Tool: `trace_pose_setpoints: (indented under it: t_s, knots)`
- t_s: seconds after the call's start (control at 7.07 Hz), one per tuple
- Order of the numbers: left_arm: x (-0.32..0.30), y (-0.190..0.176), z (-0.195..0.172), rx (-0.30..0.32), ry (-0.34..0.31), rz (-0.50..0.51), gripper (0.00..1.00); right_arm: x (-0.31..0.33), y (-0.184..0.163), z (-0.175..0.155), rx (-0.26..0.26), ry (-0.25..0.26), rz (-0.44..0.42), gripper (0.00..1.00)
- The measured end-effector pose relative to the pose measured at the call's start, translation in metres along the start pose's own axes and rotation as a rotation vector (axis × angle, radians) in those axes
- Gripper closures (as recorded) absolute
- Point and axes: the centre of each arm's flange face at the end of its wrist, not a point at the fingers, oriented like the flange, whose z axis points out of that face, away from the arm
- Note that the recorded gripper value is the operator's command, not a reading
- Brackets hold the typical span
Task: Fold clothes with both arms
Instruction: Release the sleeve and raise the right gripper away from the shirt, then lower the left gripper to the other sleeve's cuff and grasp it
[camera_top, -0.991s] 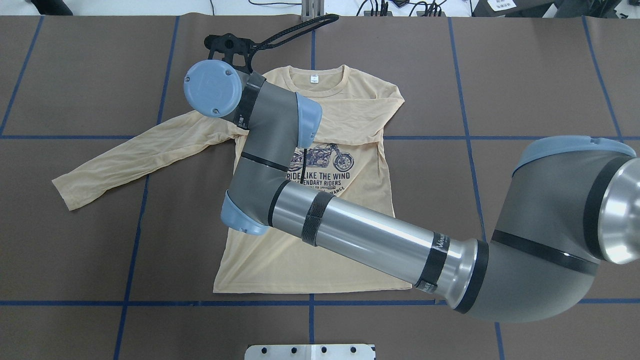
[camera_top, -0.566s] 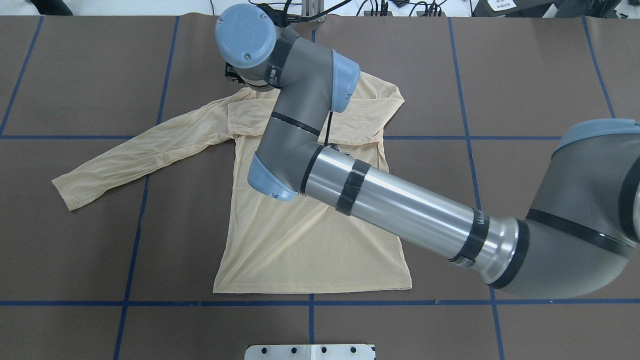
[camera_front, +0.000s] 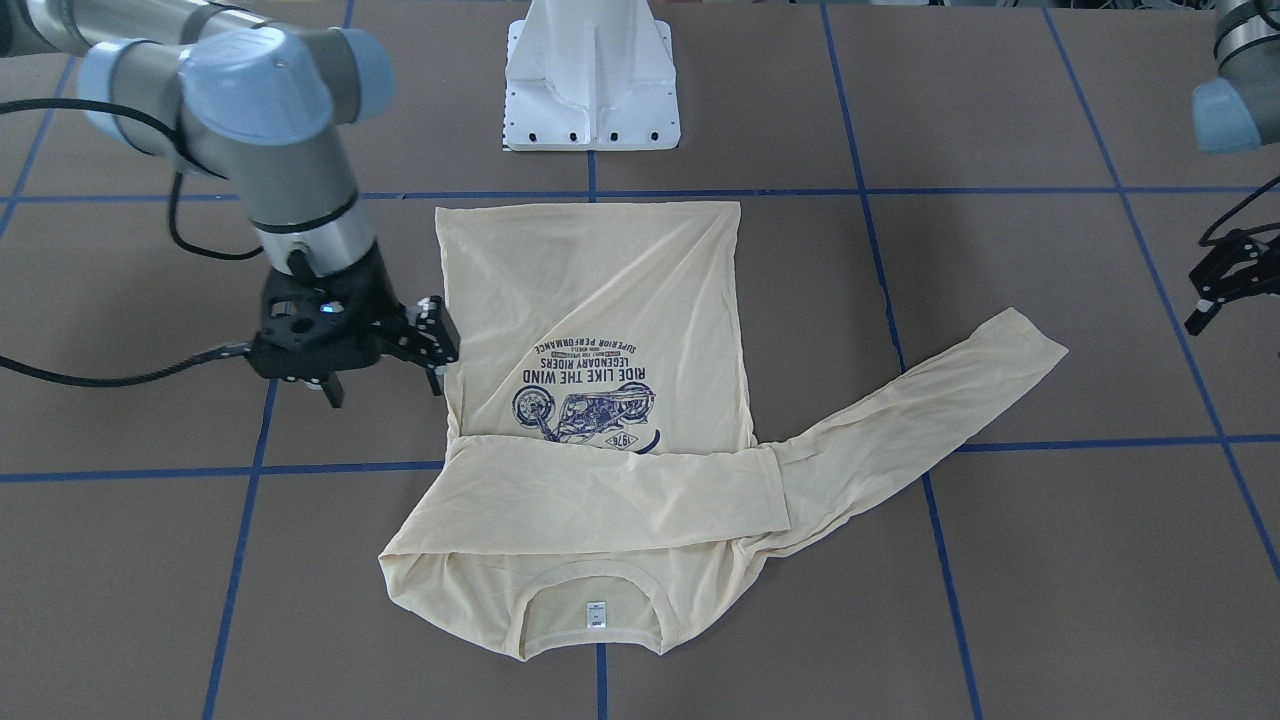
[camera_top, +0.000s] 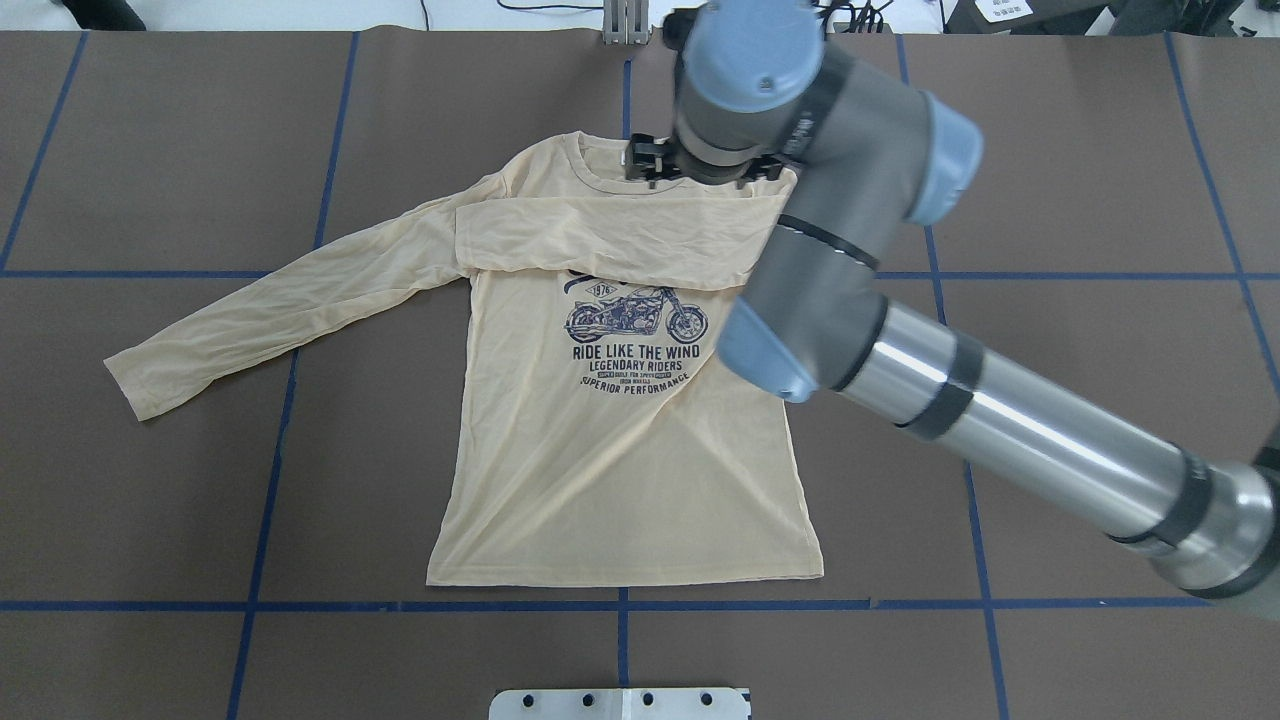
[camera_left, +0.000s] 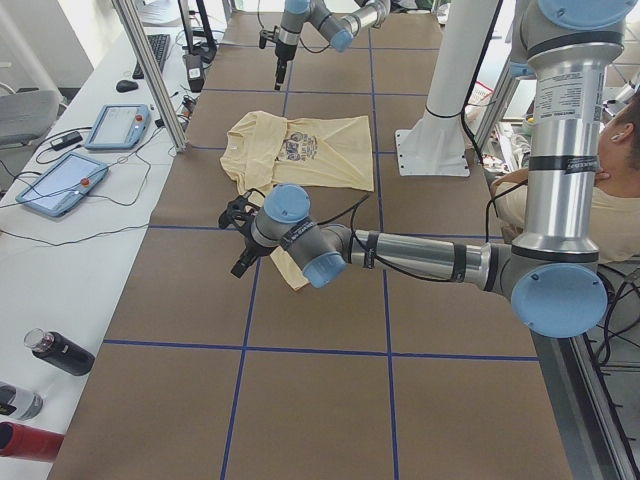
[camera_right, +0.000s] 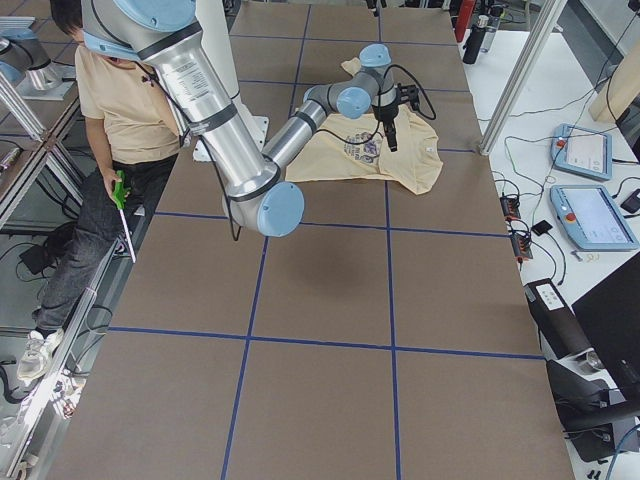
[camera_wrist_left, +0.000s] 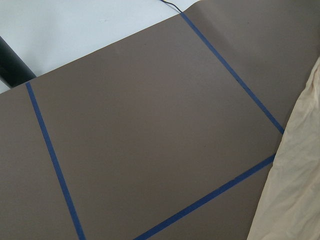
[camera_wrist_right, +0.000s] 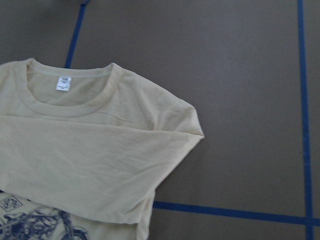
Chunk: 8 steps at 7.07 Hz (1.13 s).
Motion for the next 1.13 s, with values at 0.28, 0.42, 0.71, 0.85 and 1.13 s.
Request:
trace_pose_setpoints:
  t_s: [0.28, 0.42, 0.71, 0.85, 1.13]
  knots:
    - [0.006, 0.042, 0.046, 0.003, -0.007, -0.038, 0.0, 0.126, 0.044, -0.03, -0.045, 0.033, -0.092, 0.0]
    - [0.004, 0.061, 0.061, -0.002, -0.005, -0.044, 0.01, 0.19, 0.066, -0.042, -0.06, 0.039, -0.127, 0.0]
    - [0.022, 0.085, 0.092, -0.009, -0.023, -0.091, 0.06, 0.291, 0.113, -0.052, -0.055, 0.002, -0.15, 0.0]
    - [0.035, 0.093, 0.104, -0.01, -0.035, -0.109, 0.11, 0.311, 0.125, -0.051, -0.05, -0.009, -0.15, 0.0]
    - [0.052, 0.102, 0.117, -0.025, -0.028, -0.107, 0.3, 0.323, 0.131, -0.048, -0.046, -0.013, -0.149, 0.0]
